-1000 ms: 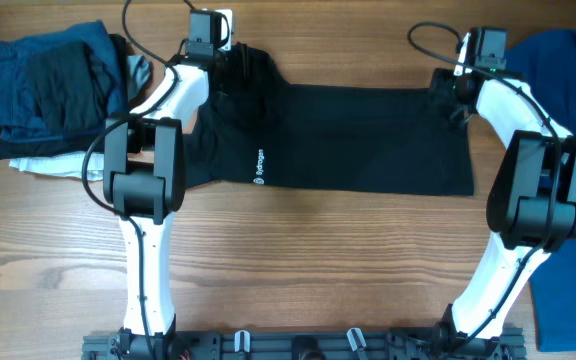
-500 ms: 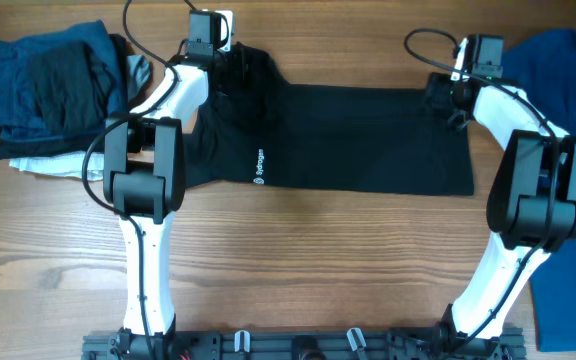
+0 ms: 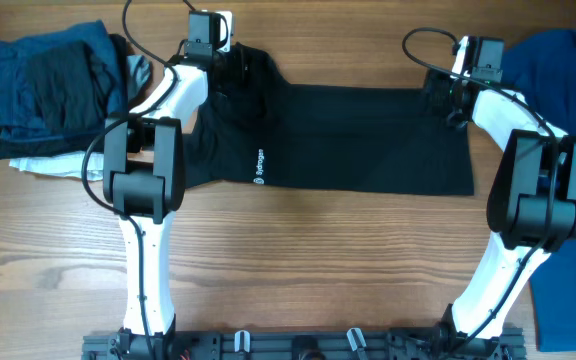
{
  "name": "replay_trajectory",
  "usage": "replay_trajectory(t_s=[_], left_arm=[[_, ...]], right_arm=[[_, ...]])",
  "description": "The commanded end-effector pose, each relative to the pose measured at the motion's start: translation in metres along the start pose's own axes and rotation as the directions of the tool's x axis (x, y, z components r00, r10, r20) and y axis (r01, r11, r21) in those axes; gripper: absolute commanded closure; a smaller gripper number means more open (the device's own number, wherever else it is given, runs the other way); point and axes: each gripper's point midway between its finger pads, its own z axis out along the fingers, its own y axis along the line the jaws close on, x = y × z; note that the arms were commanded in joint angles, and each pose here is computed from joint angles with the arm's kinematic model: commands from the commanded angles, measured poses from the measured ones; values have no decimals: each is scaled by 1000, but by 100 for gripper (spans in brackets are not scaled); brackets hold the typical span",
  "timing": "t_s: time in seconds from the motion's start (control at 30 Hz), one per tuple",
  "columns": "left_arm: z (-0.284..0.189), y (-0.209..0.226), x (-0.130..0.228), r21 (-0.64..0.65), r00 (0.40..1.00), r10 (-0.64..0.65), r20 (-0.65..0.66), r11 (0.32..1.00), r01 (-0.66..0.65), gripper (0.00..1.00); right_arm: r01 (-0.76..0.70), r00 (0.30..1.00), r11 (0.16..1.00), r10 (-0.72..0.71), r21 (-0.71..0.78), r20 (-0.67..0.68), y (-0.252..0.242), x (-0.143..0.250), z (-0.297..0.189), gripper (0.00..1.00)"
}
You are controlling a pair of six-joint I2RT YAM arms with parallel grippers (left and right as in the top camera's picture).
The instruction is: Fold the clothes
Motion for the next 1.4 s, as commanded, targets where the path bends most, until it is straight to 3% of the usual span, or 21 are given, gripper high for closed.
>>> replay_trajectory(t_s=[0.0,0.13,0.2,0.33,0.43,0.57,0.63,0.9,1.23,1.27,1.3,1.37], left_arm=[[13,7,18,-11,999,-1,-44,1000,1,76],[13,7,18,-11,999,-1,-44,1000,1,74],[13,8,18,-12,999,-1,-44,1000,1,75],[13,8,18,-12,999,-2,-44,1000,1,74],[12,7,17,-11,999,-1,-42,1000,1,78],[7,6,10,-10,1000,0,-27,1000,-1,80],[0,6,2,-10,1000,0,-9,1000,0,80],[-21,7,-24,-9,999,-2,44,1000,2,96],[-42,2,-44,-4,996,-2,86,1000,2,96],[-47,1,-49,-2,995,0,98,1000,0,88],[-50,0,-53,-1,994,1,108,1000,-1,56],[-51,-2,-54,10,994,1,112,1000,-2,50]], right_arm=[[0,1000,1000,-1,-12,-30,-1,16,16,7],[1,998,1000,-2,-11,-68,-1,32,31,6],[-7,996,1000,6,-9,-84,-1,37,32,10],[-8,996,1000,8,-8,-88,-1,37,31,32],[-9,996,1000,8,-8,-91,-1,38,31,59],[-9,995,1000,8,-8,-98,-1,40,31,86],[-8,996,1000,7,-8,-93,-1,38,30,93],[-9,999,1000,8,-11,-40,-1,18,16,96],[-8,999,1000,8,-11,-36,-1,16,12,96],[-8,999,1000,7,-11,-36,-1,16,12,96],[-9,999,1000,9,-12,-36,-1,16,12,96],[-9,999,1000,9,-12,-36,0,16,12,95]])
